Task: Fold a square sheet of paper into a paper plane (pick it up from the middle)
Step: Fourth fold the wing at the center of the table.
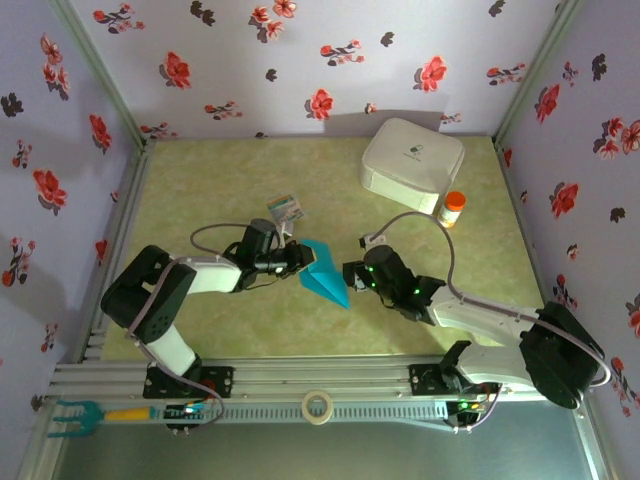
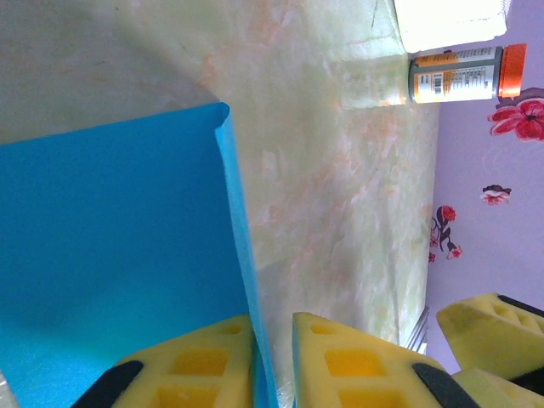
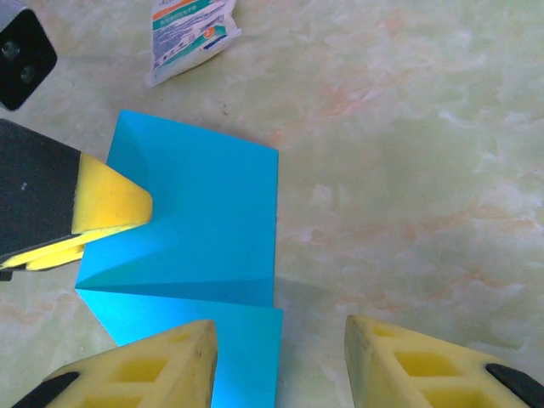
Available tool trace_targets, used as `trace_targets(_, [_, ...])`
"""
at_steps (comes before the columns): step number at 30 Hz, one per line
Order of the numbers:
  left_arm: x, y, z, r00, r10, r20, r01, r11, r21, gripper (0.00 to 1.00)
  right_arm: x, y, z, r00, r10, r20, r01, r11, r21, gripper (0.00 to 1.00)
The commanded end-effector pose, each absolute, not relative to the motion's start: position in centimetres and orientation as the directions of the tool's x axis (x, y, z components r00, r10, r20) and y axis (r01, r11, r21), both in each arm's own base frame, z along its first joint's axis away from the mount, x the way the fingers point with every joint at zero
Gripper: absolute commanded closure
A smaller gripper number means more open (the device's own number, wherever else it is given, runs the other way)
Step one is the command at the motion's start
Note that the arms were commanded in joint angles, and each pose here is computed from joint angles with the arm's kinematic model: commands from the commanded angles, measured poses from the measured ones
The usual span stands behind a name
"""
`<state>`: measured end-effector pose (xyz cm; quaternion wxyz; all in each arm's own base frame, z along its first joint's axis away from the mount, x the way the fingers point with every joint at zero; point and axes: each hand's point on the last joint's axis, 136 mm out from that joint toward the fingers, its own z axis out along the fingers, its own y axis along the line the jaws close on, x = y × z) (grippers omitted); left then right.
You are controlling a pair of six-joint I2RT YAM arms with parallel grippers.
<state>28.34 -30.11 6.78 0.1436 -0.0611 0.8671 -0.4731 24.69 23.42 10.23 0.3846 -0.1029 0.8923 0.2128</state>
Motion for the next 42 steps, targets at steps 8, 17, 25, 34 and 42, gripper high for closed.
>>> trace_targets(8, [28.6, -30.2, 6.8, -0.958, -0.213, -0.190, 0.047, 0.541, -0.840, 0.81, 23.8, 22.6, 10.2, -0.624, -0.150, -0.767, -0.415, 0.895, 0.163, 0.55])
trace_targets(17, [28.5, -30.2, 6.7, -0.961, -0.208, -0.185, 0.046, 0.537, -0.842, 0.89, 22.7, 23.6, 9.5, -0.571, -0.263, -0.778, -0.497, 0.864, 0.072, 0.56])
trace_targets(25, [28.6, -30.1, 6.7, -0.961, -0.208, -0.183, 0.044, 0.537, -0.843, 0.84, 21.2, 25.2, 9.2, -0.459, -0.430, -0.777, -0.605, 0.792, -0.081, 0.55])
trace_targets(34, [28.5, -30.0, 6.6, -0.962, -0.210, -0.177, 0.038, 0.537, -0.842, 0.81, 19.8, 26.5, 8.4, -0.347, -0.559, -0.753, -0.675, 0.706, -0.213, 0.55])
trace_targets(42, [28.5, -30.0, 6.7, -0.962, -0.208, -0.176, 0.038, 0.536, -0.844, 0.81, 19.5, 28.2, 7.3, -0.303, -0.598, -0.742, -0.701, 0.667, -0.251, 0.55])
